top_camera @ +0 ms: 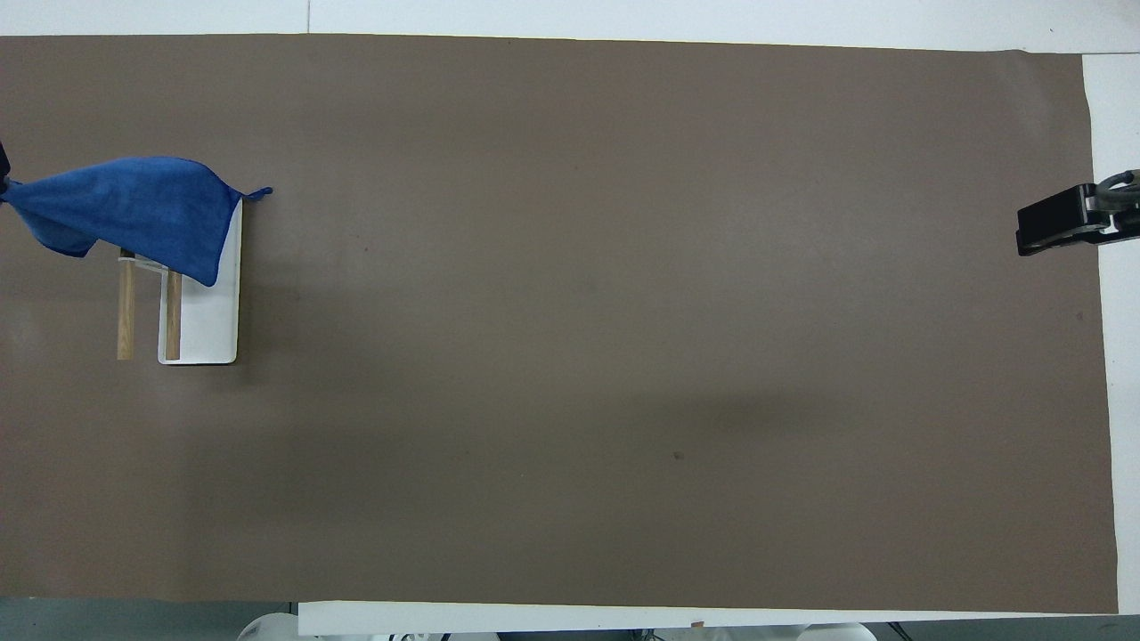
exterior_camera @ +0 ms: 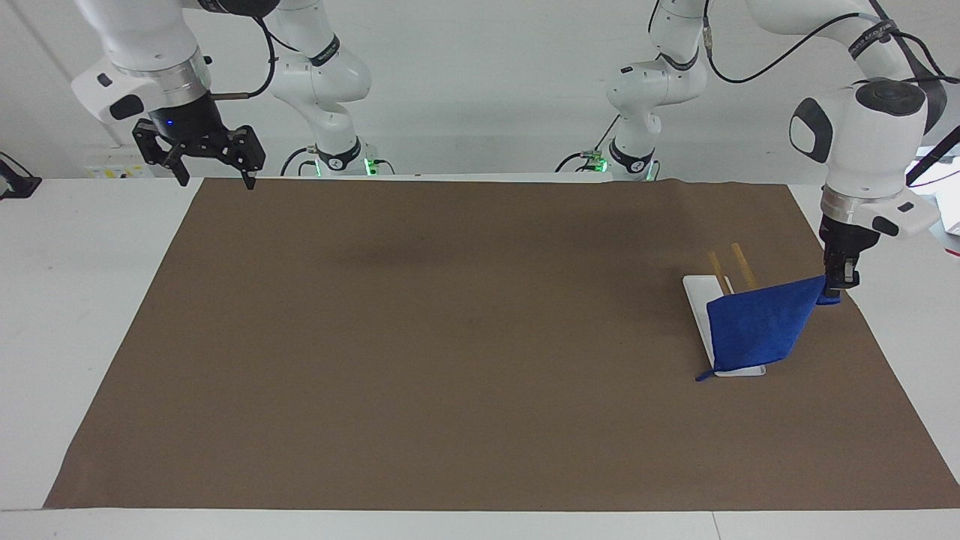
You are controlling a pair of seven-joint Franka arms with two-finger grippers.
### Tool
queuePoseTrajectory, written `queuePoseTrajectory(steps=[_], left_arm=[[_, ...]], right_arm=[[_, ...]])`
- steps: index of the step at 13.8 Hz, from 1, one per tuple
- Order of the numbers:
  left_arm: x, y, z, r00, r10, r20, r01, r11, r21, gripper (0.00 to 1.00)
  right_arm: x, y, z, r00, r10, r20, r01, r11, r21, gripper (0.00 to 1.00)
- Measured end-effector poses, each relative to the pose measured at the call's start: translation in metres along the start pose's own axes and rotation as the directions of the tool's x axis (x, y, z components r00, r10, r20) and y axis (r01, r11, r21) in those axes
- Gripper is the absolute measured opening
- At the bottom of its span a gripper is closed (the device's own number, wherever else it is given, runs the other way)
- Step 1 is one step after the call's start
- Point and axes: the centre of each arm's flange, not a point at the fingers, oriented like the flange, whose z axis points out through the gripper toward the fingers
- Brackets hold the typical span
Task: Right arm passes towel to left arm to hang
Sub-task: 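Move the towel with the left gripper over the white rack's rods, then release the towel onto the rack and draw the left gripper back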
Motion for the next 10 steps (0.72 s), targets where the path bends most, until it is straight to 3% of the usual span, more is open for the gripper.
queuePoseTrajectory(steps=[6, 9, 10], left_arm=[[-0.017, -0.044, 0.025, 0.999, 0.041, -0.001, -0.041, 0.999, -0.02, 0.03], [-0.019, -0.051, 0.027, 0.994, 0.106, 0.004, -0.106, 0.994, -0.007, 0.07], [-0.016, -0.057, 0.031, 0.992, 0.127, 0.014, -0.127, 0.992, 0.015, 0.14]], right_arm=[[-0.013, 0.004, -0.005, 1.0, -0.008, 0.008, 0.008, 1.0, -0.001, 1.0], [-0.013, 0.01, 0.005, 1.0, 0.004, 0.031, -0.004, 1.0, 0.0, 1.0], [-0.013, 0.011, 0.006, 0.999, 0.005, 0.034, -0.005, 1.0, 0.0, 1.0]])
